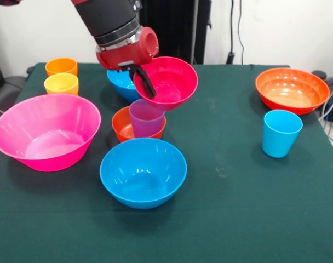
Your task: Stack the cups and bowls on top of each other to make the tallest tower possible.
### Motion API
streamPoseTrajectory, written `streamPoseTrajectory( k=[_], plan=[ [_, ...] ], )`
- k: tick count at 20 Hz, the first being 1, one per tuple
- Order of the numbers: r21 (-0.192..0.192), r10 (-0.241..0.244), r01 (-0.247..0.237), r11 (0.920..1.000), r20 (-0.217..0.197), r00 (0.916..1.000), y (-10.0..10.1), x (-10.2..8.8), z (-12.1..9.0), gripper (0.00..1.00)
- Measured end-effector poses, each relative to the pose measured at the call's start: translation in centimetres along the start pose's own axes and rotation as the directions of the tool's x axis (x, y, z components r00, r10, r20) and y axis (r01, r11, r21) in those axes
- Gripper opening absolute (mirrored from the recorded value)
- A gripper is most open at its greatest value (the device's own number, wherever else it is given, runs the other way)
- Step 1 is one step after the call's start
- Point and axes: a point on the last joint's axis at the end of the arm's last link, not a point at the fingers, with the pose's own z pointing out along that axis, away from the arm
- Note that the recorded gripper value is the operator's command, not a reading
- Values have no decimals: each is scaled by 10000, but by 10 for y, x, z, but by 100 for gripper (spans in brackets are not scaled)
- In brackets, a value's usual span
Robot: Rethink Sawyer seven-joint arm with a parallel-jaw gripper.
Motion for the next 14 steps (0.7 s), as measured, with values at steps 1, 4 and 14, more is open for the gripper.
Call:
streamPoseTrajectory(
  k=[1,4,14],
  plan=[
    [2,-18,18,10000,-14,10000,0,1,1,0],
    [-5,-96,96,10000,-94,9999,-3,5,8,0],
    [-24,-270,270,9996,-265,9993,-7,14,23,0]
  ],
)
